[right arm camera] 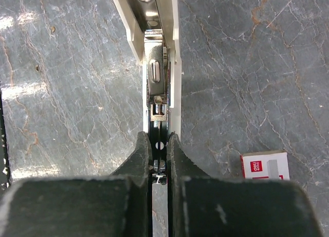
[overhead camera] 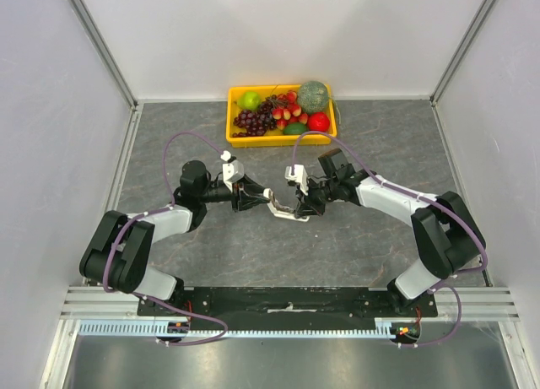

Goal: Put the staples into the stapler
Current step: Open the stapler at the center of the board, then place the stapler at the center of the board.

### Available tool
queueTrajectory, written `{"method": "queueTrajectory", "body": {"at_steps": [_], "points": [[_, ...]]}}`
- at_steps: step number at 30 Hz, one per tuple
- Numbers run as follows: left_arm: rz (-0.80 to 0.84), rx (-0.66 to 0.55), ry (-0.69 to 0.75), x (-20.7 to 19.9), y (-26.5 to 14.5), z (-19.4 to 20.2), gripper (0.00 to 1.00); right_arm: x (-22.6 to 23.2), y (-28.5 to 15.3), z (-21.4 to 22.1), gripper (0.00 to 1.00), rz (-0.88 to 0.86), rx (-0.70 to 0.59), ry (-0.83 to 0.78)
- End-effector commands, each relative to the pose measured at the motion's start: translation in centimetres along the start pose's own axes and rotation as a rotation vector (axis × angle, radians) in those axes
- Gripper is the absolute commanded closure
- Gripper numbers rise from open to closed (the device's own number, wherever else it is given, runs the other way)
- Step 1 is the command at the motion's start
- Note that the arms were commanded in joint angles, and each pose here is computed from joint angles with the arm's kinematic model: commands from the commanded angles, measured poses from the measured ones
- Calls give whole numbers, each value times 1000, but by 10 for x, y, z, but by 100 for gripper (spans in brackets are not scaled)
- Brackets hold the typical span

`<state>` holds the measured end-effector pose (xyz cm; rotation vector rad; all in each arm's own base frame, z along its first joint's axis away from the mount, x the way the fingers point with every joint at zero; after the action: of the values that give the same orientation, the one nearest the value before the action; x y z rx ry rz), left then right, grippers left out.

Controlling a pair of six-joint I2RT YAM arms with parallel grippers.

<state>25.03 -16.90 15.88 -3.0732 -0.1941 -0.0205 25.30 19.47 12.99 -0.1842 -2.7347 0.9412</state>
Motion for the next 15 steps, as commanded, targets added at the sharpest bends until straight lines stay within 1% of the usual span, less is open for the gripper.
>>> {"method": "queueTrajectory", "body": {"at_steps": [1, 2, 3, 4, 6, 7, 9, 11, 12, 14, 15], "points": [[9, -23, 87, 8, 3, -10, 80, -6, -2, -22, 100, 20, -58, -44], [1, -21, 84, 8, 3, -10, 72, -6, -2, -22, 100, 20, -58, -41], [-5, -20, 80, 8, 3, -10, 60, -5, -3, -23, 100, 19, -62, -42], [-17, -18, 77, 8, 2, -9, 43, -6, -3, -23, 100, 25, -61, -39], [-57, -15, 80, 10, 1, -10, 29, -7, -6, -27, 100, 52, -68, -36], [-70, -14, 84, 9, -1, -9, 4, -10, -8, -27, 100, 82, -63, -22], [-110, -20, 96, 11, -3, -14, 3, -14, -12, -29, 100, 109, -82, -11], [-151, -28, 98, 15, -8, -21, 2, -22, -19, -29, 100, 145, -99, 33], [-161, -33, 82, 16, -10, -24, 2, -26, -22, -30, 100, 168, -113, 43], [-205, -35, 88, 23, -16, -32, 1, -39, -34, -24, 100, 250, -124, 104], [-229, -10, 67, 23, -21, -34, 1, -46, -39, -24, 100, 291, -142, 110]]}}
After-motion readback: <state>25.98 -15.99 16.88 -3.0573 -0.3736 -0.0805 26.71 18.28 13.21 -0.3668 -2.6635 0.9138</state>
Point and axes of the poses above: each gripper's point midway between its finger pads, its own y axis out along the fingers, its own x axis along the line the jaws close on, z = x × y, the point moved 9 cm from there along -y, back along the fingers, and after that the axes turned 5 degrees about y, right-handed, at the moved point
